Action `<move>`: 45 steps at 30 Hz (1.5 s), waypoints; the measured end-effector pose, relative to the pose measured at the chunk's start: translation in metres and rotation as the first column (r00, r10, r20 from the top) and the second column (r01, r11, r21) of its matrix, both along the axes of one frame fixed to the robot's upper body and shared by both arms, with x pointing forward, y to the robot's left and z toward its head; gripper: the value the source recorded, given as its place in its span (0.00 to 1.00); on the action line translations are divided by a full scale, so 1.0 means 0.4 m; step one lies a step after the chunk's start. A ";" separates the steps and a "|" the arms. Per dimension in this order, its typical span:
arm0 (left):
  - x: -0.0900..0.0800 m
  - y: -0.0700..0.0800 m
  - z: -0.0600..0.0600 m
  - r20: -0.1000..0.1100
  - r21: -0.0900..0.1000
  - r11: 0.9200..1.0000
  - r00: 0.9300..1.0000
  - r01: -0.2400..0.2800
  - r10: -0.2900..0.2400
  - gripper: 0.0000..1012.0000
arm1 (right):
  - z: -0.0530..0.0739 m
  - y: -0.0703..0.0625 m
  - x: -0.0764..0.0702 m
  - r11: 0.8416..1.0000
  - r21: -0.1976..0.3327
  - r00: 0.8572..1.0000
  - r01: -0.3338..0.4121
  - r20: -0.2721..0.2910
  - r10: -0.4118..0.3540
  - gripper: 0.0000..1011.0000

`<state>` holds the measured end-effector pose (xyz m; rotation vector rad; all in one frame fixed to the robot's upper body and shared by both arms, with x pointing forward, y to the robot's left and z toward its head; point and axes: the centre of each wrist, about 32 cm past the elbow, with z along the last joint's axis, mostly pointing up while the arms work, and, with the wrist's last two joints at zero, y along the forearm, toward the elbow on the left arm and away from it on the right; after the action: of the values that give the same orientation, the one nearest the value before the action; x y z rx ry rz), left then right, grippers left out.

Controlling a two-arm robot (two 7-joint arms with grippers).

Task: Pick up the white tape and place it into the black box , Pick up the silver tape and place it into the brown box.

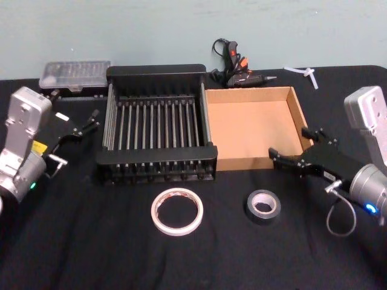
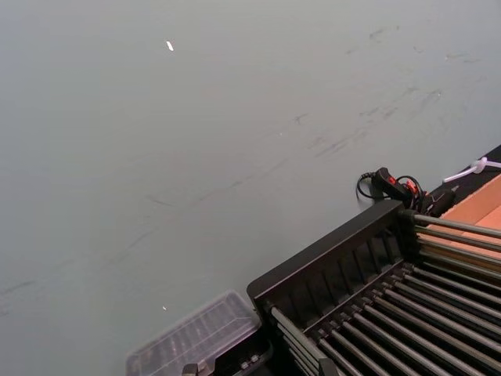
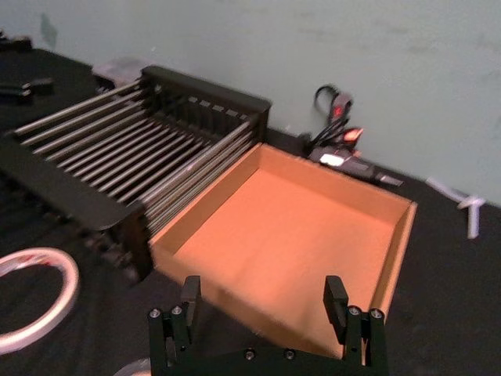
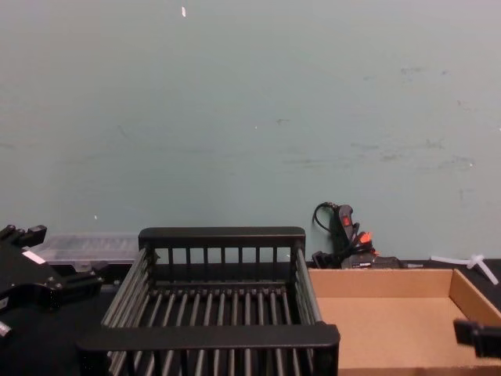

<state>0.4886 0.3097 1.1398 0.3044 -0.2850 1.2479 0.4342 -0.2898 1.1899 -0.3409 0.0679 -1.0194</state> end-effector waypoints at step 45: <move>0.000 0.000 0.000 0.000 0.000 1.000 1.000 0.000 0.000 0.99 | -0.040 0.022 -0.050 0.998 -0.045 0.965 -0.051 -0.258 0.038 0.99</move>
<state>0.4886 0.3097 1.1398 0.3044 -0.2851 1.2480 0.4142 -0.2811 1.1738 -0.5185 0.2676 -0.9287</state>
